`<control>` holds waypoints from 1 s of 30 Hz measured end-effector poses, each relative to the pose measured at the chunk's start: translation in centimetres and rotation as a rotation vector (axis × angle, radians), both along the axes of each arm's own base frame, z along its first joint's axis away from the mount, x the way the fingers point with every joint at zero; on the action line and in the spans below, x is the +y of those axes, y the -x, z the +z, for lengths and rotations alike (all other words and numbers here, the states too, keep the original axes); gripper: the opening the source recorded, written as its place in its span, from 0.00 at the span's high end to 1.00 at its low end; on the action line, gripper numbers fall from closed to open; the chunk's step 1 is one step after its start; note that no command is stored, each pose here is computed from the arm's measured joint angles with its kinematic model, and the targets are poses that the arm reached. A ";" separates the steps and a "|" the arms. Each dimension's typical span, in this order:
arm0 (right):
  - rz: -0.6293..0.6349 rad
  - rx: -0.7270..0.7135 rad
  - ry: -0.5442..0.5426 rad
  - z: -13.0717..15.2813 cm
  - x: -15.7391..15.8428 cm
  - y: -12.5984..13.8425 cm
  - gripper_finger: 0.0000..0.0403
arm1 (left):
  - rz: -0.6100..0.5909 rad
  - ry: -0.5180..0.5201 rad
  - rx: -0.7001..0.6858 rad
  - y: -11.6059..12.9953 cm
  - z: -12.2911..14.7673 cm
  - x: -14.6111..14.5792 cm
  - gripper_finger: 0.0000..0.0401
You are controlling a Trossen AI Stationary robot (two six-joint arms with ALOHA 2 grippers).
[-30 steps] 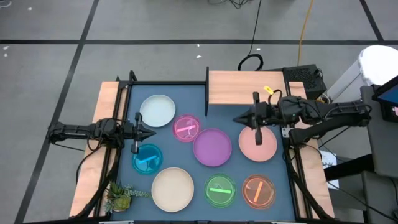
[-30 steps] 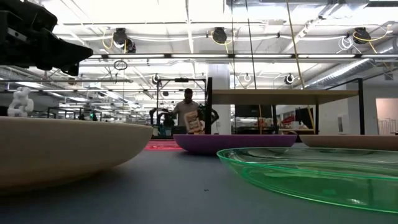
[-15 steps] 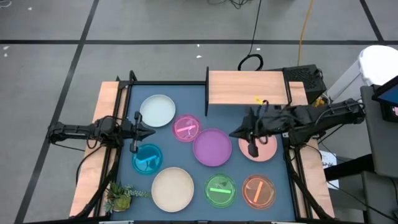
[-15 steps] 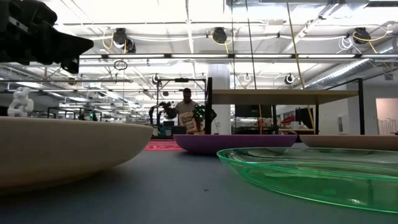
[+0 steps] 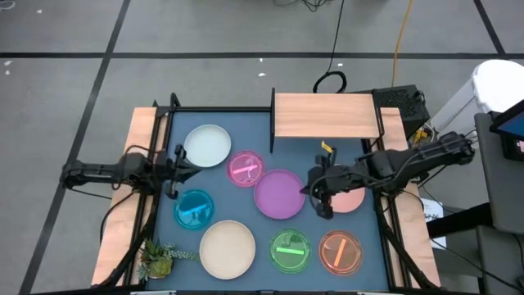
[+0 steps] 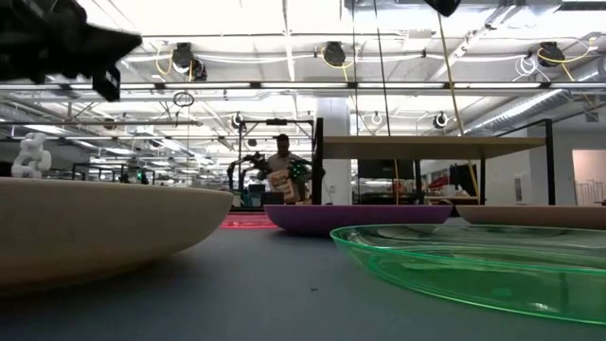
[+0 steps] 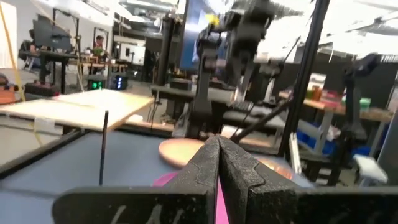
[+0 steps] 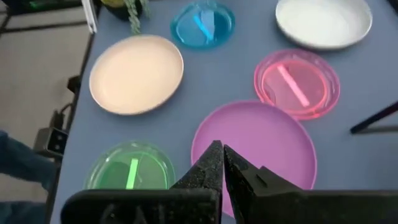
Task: Place and stack plates onto a shelf
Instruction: Put the large light orange plate on the shelf
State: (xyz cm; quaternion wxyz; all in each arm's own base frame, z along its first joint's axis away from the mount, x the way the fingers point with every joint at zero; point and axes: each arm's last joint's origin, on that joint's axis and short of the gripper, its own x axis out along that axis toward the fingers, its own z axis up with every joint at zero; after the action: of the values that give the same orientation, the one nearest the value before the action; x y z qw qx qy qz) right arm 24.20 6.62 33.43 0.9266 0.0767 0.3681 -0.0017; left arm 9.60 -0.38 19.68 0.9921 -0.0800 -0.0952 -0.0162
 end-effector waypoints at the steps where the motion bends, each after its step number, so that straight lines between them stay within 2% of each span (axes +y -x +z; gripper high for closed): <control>1: -0.001 0.007 0.000 -0.1 0.0 -0.1 1.00 | -0.001 -0.001 -0.008 0.1 0.8 0.0 0.96; 6: -0.008 0.041 0.007 -0.7 0.1 -0.4 1.00 | 0.013 -0.060 0.047 0.4 5.1 0.0 0.96; 14: -0.013 0.116 0.023 -1.7 0.2 -0.7 1.00 | 0.036 -0.099 0.078 0.3 13.3 0.1 0.96; 18: -0.019 0.120 0.015 -1.7 0.2 -0.7 1.00 | 0.059 -0.051 0.149 -0.6 16.5 0.1 0.96; 24: -0.100 0.196 -0.036 -2.2 0.1 -0.1 1.00 | 0.074 -0.053 0.296 -3.2 19.3 0.0 0.96; 30: -0.275 0.287 -0.146 -3.8 -0.1 0.7 1.00 | 0.071 -0.004 0.406 -6.6 19.2 -0.2 0.96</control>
State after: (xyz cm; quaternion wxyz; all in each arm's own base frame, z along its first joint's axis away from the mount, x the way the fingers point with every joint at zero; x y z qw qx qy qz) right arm 23.50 6.56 29.65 0.8478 0.1922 0.4813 -0.1123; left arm 16.18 -0.55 38.86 0.9910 -0.0763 0.1039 0.0350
